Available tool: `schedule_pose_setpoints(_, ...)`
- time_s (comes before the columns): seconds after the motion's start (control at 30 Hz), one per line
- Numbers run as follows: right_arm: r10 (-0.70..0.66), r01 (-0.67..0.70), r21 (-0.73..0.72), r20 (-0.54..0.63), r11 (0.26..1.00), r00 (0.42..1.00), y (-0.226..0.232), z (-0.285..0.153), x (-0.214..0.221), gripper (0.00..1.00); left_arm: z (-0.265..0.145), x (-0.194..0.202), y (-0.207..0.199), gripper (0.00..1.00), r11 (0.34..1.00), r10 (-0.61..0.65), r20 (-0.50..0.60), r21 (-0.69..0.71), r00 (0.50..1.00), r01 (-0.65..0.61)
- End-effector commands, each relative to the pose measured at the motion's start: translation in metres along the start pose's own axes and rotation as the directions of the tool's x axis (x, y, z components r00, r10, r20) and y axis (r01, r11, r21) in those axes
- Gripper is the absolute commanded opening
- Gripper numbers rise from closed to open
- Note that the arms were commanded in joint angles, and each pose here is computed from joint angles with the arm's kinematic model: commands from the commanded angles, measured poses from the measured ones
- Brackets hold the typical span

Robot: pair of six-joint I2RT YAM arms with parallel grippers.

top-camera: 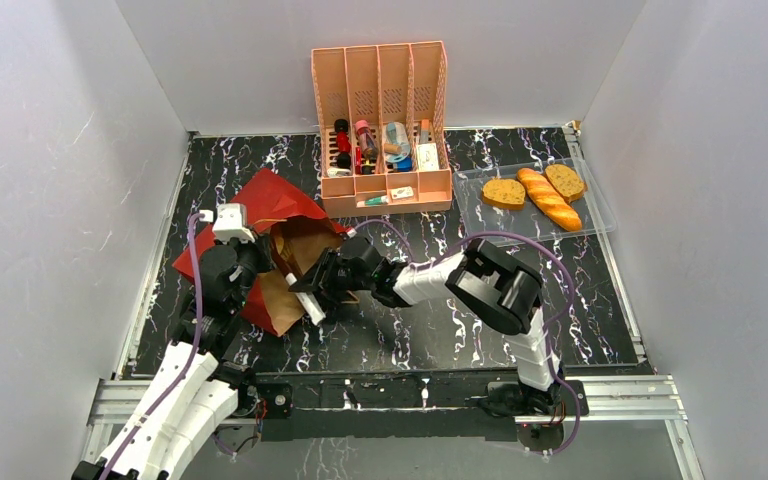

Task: Take the fake bread out of the paper bag
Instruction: Take out the fake bread from the paper bag.

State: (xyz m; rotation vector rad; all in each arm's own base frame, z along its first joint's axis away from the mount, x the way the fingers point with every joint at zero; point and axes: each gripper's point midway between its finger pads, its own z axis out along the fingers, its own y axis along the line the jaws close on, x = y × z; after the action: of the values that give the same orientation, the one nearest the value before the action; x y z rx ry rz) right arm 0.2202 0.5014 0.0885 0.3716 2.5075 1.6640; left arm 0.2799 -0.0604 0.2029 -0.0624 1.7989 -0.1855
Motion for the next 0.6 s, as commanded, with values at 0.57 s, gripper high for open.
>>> schedule_pose_setpoints(0.57, -0.016, 0.014, -0.037, -0.058, 0.999, 0.998, 0.021, 0.03, 0.0, 0.48, -0.001, -0.01, -0.019, 0.0, 0.995, 0.001, 0.043, 0.101, 0.999, -0.005)
